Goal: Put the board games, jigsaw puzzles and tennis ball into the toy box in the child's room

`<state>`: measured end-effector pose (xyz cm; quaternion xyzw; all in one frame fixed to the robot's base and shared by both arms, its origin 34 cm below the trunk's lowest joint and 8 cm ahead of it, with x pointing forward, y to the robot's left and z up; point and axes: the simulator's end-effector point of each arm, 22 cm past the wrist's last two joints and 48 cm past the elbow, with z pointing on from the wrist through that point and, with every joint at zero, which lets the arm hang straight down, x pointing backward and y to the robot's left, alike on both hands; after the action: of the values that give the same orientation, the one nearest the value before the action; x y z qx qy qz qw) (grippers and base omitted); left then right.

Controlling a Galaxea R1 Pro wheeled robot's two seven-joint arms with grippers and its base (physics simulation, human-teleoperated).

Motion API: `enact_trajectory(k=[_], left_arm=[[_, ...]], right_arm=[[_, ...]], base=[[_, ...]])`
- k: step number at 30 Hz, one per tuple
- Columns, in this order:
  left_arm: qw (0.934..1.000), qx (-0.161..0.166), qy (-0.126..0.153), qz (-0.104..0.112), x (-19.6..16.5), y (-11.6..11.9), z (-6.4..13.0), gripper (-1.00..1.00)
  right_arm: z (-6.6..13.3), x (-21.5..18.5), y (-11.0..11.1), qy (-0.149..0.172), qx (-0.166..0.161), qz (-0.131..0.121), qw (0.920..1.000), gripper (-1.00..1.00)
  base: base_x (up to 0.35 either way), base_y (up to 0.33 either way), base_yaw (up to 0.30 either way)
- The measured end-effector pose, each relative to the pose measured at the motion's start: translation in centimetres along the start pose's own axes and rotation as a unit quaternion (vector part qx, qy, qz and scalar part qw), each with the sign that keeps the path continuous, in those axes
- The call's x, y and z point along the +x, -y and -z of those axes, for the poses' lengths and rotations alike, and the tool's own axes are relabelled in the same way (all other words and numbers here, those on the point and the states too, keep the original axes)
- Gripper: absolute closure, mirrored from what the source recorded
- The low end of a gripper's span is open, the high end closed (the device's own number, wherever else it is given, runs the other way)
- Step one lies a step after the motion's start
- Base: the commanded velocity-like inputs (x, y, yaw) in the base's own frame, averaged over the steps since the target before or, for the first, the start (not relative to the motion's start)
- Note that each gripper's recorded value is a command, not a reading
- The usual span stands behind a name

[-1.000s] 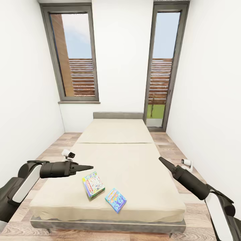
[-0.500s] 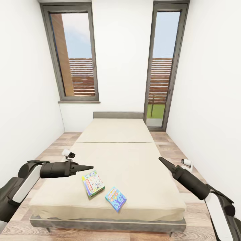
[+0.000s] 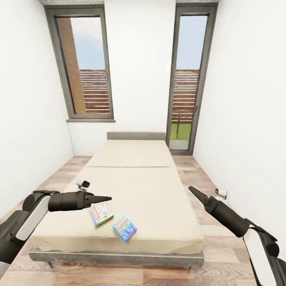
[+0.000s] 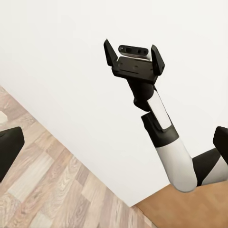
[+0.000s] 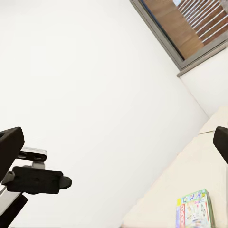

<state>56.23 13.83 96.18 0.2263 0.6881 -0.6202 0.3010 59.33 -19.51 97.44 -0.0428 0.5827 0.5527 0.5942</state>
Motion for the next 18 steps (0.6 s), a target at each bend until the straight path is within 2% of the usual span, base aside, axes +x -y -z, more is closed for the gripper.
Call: enact_trajectory(k=[6, 10, 12, 14, 15, 17, 18], left_arm=[[1.0, -0.002, 0.001, 0.003, 0.1, -0.2, -0.1, -1.0], [0.9999, -0.004, 0.007, 0.015, 0.2, -1.1, -0.9, -1.0], [0.999, -0.017, 0.014, 0.038, 0.5, -2.8, -1.4, -1.0], [0.9964, -0.037, 0.024, 0.072, 1.1, -5.3, -2.0, -1.0], [0.9936, -0.052, 0.028, 0.096, 1.7, -7.1, -2.5, -1.0], [0.99, -0.066, 0.033, 0.121, 2.4, -8.8, -3.1, -1.0], [0.9861, -0.081, 0.037, 0.14, 3.0, -10.3, -3.4, -1.0]], right_arm=[[0.0, 0.0, 0.1, 0.0, 0.003, 0.0, 1.0, -1.0], [-0.1, 0.1, 0.2, -0.001, 0.005, 0.0, 1.0, -1.0], [-0.1, 0.1, 0.2, 0.0, 0.006, 0.0, 1.0, -1.0], [0.0, 0.0, 0.4, 0.001, 0.009, -0.001, 1.0, -1.0], [0.0, 0.0, 0.5, 0.001, 0.011, -0.001, 0.9999, -1.0], [0.1, -0.1, 0.6, 0.001, 0.014, -0.001, 0.9999, -1.0], [0.2, -0.2, 0.8, 0.0, 0.016, -0.001, 0.9999, -1.0]], base=[[-0.068, -0.071, 0.0], [-0.012, -0.013, 0.0], [-0.004, -0.004, 0.0], [-0.002, -0.002, 0.0], [-0.001, -0.001, 0.0], [-0.001, -0.001, 0.0], [0.0, 0.0, 0.0]])
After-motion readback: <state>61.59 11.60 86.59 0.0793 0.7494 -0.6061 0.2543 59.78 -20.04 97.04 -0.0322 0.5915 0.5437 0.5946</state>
